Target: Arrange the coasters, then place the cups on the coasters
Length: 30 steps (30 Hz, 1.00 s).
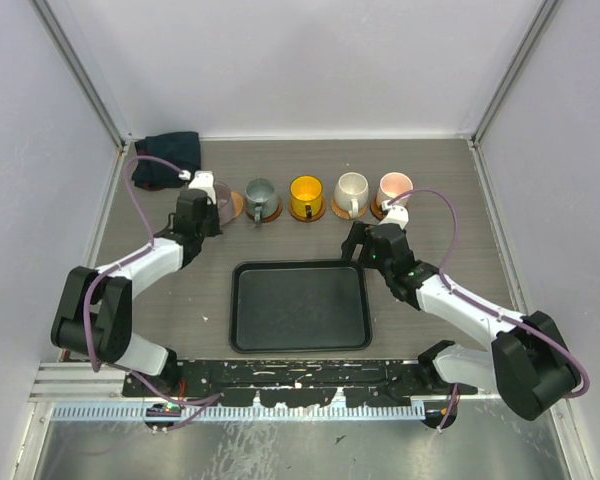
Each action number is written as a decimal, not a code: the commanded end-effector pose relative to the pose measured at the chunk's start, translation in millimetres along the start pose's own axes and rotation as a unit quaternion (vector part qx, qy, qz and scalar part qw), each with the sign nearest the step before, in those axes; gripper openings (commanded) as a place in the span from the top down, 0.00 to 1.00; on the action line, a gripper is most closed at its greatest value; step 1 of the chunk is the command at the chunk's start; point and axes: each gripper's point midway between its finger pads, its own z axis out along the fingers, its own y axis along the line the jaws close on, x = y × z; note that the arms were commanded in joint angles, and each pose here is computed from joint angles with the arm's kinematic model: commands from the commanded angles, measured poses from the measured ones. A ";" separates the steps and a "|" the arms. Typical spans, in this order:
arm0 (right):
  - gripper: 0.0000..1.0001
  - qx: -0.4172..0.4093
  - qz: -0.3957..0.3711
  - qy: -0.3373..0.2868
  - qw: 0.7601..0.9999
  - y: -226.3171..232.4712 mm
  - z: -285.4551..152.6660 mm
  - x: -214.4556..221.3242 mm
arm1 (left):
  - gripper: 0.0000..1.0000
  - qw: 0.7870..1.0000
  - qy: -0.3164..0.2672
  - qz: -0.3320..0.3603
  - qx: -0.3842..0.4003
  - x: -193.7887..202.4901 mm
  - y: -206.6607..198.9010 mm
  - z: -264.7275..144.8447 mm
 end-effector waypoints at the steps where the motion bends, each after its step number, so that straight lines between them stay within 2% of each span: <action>1: 0.11 -0.001 0.004 -0.025 1.000 6.2 3.3 -18.8 | 0.92 0.987 -0.157 -0.008 0.027 -106.3 -13.4 2.3; 13: 0.12 -0.001 0.003 -0.016 1.000 9.2 9.9 -16.9 | 0.93 0.991 -0.128 0.012 0.035 -106.1 -22.4 40.5; 30: 0.12 -0.005 0.003 -0.005 1.000 12.5 17.7 -11.9 | 0.93 0.994 -0.101 0.016 0.022 -88.4 -16.6 44.9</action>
